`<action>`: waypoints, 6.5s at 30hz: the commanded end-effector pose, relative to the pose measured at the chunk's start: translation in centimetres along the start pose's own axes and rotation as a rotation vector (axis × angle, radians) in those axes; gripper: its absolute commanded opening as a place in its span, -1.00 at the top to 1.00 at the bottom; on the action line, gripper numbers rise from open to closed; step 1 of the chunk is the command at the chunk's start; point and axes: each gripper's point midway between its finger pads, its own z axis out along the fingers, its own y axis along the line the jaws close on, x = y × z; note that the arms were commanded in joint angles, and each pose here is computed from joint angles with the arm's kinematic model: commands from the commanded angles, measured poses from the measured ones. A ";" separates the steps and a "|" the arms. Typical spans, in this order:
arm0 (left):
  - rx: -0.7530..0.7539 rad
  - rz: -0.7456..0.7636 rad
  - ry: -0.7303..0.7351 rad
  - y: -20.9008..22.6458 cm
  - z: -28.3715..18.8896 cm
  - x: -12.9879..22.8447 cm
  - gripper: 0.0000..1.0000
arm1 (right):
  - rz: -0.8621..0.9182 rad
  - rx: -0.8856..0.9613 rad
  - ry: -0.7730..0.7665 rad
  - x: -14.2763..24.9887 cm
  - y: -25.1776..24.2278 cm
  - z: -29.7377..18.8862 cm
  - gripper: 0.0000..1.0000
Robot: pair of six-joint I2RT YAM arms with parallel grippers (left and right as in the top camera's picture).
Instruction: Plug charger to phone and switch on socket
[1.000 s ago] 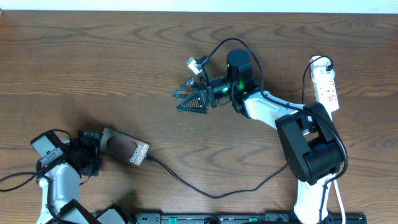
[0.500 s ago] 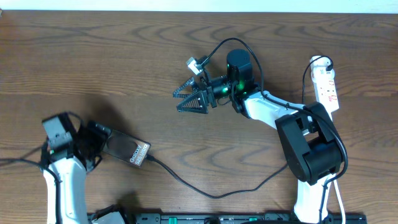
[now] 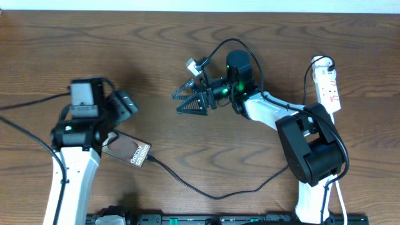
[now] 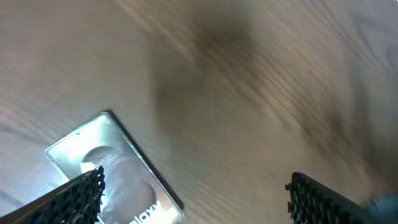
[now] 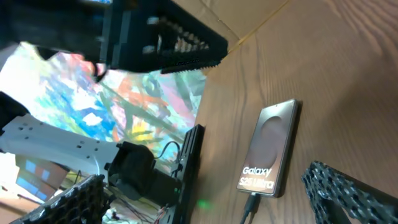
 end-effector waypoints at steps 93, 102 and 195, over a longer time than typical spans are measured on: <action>0.030 0.346 -0.023 -4.4 -0.3 1.2 -0.86 | 0.405 1.569 -0.278 -2.5 6.1 -45.2 -0.99; 0.030 0.346 -0.023 -4.4 -0.3 1.2 -0.86 | 0.250 1.456 -0.167 0.7 6.5 -46.8 -0.99; 0.030 0.346 -0.023 -4.4 -0.3 1.2 -0.86 | 0.646 1.425 -0.315 10.7 -8.3 -49.0 -0.99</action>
